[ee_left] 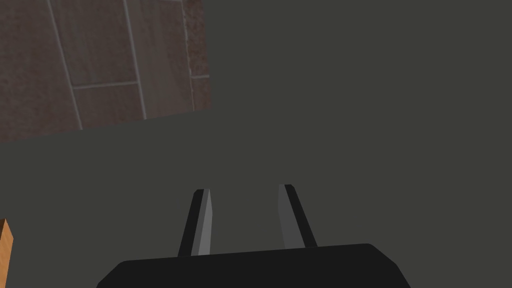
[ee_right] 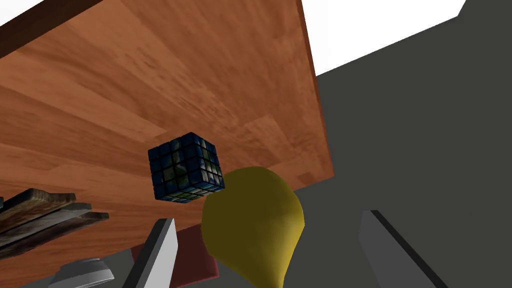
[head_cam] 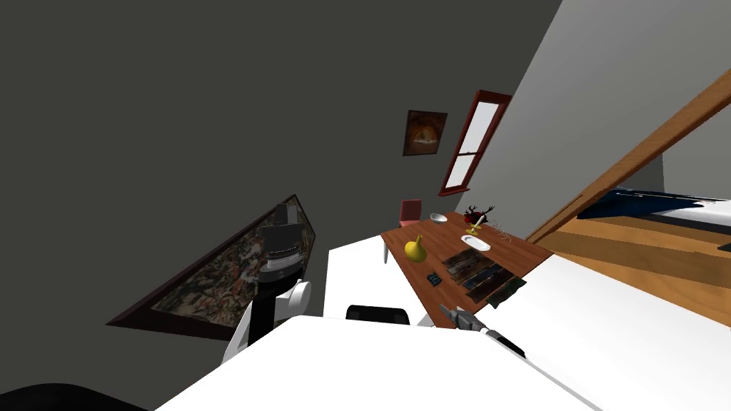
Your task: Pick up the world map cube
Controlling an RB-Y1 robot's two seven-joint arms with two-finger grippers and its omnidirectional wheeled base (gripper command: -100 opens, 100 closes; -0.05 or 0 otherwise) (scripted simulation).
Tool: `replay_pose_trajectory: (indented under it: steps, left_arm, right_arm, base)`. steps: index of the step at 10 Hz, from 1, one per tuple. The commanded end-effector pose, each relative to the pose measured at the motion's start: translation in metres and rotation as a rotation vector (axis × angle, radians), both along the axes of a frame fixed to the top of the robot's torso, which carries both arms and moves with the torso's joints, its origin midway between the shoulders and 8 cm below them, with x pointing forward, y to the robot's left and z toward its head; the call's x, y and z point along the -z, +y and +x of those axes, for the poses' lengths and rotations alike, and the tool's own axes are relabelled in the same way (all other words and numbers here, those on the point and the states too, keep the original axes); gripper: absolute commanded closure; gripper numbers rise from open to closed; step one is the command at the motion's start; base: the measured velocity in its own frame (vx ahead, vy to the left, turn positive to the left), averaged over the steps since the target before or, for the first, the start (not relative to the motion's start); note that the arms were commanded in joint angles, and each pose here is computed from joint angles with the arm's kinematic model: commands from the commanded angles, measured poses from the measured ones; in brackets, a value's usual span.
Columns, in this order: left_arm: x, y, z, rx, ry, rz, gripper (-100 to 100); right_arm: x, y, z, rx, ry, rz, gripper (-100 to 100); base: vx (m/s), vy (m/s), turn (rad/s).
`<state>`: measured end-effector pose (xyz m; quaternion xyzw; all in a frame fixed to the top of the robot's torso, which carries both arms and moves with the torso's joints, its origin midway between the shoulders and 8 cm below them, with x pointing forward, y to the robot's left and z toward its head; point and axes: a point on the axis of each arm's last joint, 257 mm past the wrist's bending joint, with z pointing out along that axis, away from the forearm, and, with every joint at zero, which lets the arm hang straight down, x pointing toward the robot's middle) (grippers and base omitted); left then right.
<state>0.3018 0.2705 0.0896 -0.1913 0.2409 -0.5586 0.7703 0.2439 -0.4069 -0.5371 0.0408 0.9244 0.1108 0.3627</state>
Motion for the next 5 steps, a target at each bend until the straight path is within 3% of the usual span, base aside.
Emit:
replay_pose_trajectory:
  steps: [1, 2, 3, 5]
  left_arm:
    - [0.000, 0.000, 0.000, 0.000, 0.000, 0.000, 0]
    - [0.000, 0.000, 0.000, 0.000, 0.000, 0.000, 0]
    - [0.000, 0.000, 0.000, 0.000, 0.000, 0.000, 0]
    - [0.000, 0.000, 0.000, 0.000, 0.000, 0.000, 0]
  right_arm:
    - [0.014, -0.018, -0.025, -0.021, 0.067, -0.053, -100]
    - [0.017, -0.020, -0.029, -0.022, 0.077, -0.058, -100]
    - [0.028, -0.036, -0.049, -0.040, 0.132, -0.099, -100]
    - [0.028, -0.036, -0.050, -0.042, 0.133, -0.101, -100]
  base:
    - [0.118, 0.025, 0.116]
    - [0.105, 0.022, 0.061]
    - [0.127, 0.028, 0.125]
    - [0.079, 0.021, 0.024]
